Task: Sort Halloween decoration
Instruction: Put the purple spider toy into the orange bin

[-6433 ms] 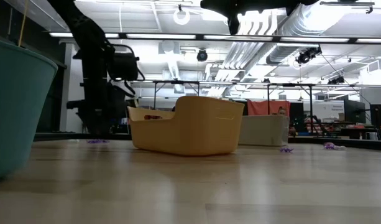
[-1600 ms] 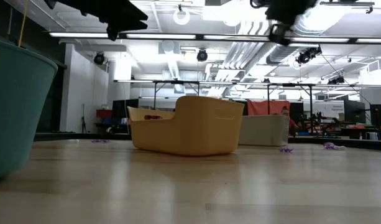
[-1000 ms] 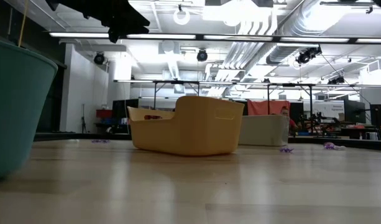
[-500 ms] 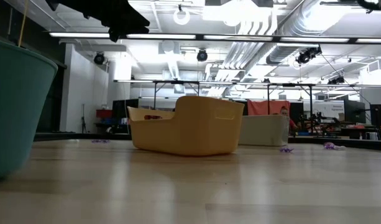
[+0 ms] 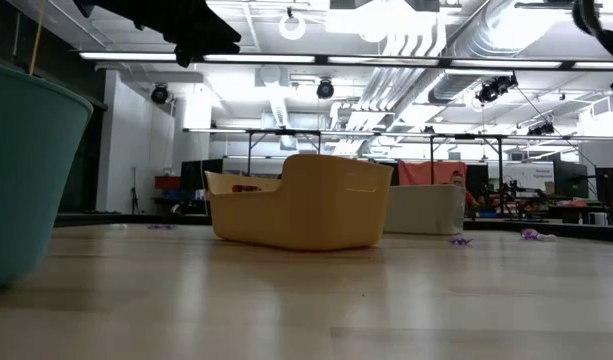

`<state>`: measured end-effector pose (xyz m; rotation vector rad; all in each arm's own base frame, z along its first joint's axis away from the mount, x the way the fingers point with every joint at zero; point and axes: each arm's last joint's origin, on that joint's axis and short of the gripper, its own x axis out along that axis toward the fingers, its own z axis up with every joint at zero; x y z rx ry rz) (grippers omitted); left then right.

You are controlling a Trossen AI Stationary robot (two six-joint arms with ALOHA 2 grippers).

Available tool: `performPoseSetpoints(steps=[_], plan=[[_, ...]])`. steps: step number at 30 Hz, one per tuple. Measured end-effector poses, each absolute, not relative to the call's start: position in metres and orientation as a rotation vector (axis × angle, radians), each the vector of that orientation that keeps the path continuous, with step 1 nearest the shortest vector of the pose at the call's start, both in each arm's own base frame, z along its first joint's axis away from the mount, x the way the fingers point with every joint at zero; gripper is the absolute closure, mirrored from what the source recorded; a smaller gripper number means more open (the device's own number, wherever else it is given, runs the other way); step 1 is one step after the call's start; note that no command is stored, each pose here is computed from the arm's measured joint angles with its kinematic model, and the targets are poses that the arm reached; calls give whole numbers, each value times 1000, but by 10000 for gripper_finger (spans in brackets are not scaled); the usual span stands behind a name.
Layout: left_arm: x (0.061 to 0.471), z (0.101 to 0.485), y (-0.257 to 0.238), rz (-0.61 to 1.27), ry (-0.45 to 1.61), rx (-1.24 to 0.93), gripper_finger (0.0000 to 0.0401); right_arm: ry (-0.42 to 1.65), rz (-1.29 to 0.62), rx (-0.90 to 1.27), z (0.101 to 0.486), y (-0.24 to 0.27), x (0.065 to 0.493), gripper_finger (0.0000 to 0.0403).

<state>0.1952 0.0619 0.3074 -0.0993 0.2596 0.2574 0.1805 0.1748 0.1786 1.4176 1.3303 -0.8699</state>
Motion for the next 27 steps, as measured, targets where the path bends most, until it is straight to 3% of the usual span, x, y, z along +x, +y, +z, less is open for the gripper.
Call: performPoseSetpoints(steps=[8,15,20,23,27], plan=[[195,307,62,257,260,-99,274,1375,-870,1402,177,171,183,391],[195,307,62,257,260,-99,274,1406,-785,1331,178,171,183,285],[195,307,62,258,260,-100,274,1438,-560,1241,197,173,184,212],[195,307,62,258,259,-101,274,1306,-406,1197,224,169,185,192],[195,309,62,257,247,-99,274,961,-297,1116,259,149,191,188]])
